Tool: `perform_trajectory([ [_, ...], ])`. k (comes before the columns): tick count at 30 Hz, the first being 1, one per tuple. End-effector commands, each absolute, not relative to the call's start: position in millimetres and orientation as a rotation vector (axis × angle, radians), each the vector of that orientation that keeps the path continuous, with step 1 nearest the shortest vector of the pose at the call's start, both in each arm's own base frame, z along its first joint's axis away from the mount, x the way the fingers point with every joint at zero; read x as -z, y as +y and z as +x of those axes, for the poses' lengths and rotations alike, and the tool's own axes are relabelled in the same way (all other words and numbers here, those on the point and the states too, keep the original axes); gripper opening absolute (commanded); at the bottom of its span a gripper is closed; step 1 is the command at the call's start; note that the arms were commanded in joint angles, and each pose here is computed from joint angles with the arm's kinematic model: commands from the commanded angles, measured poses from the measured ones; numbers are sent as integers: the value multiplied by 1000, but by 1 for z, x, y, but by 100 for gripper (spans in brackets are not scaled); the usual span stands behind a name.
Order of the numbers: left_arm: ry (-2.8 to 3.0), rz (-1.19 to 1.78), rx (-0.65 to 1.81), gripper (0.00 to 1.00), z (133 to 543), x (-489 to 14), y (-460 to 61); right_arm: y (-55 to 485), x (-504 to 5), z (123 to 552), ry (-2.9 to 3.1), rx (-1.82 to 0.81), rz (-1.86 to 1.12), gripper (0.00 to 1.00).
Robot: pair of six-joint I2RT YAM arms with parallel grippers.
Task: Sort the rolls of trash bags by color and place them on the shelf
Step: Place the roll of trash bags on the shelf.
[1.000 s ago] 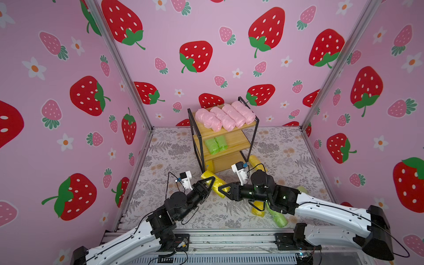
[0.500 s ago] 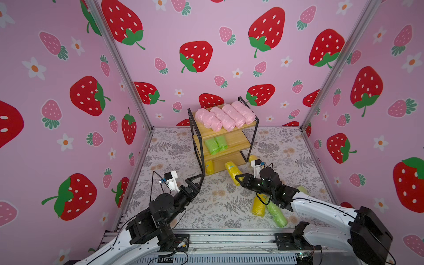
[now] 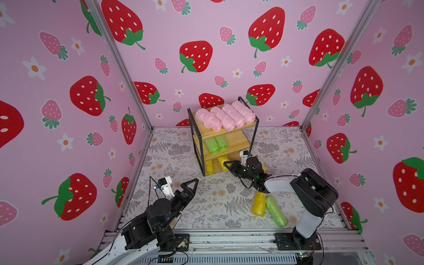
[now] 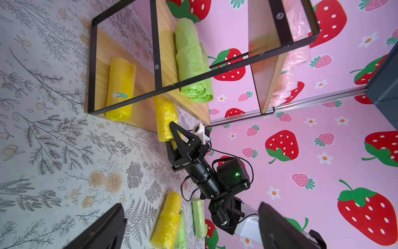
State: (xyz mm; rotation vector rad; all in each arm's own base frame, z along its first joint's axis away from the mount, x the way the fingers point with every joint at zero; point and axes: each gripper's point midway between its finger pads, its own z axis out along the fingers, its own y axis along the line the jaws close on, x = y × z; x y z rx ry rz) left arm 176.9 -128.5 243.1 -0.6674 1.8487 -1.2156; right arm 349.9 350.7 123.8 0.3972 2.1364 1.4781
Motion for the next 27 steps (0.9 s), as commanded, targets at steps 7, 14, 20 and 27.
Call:
perform_trajectory([
  [7, 1841, -706, 1143, 100, 176, -239, -111, 382, -151, 387, 2042, -1553, 299, 0],
  [14, 1857, -727, 1135, 99, 178, -226, -114, 387, -132, 401, 2063, -1551, 364, 0],
  [20, 1867, -731, 1132, 99, 178, -224, -115, 385, -107, 404, 2079, -1558, 461, 0],
  [27, 1885, -732, 1137, 99, 179, -219, -120, 381, -88, 400, 2130, -1516, 492, 14],
])
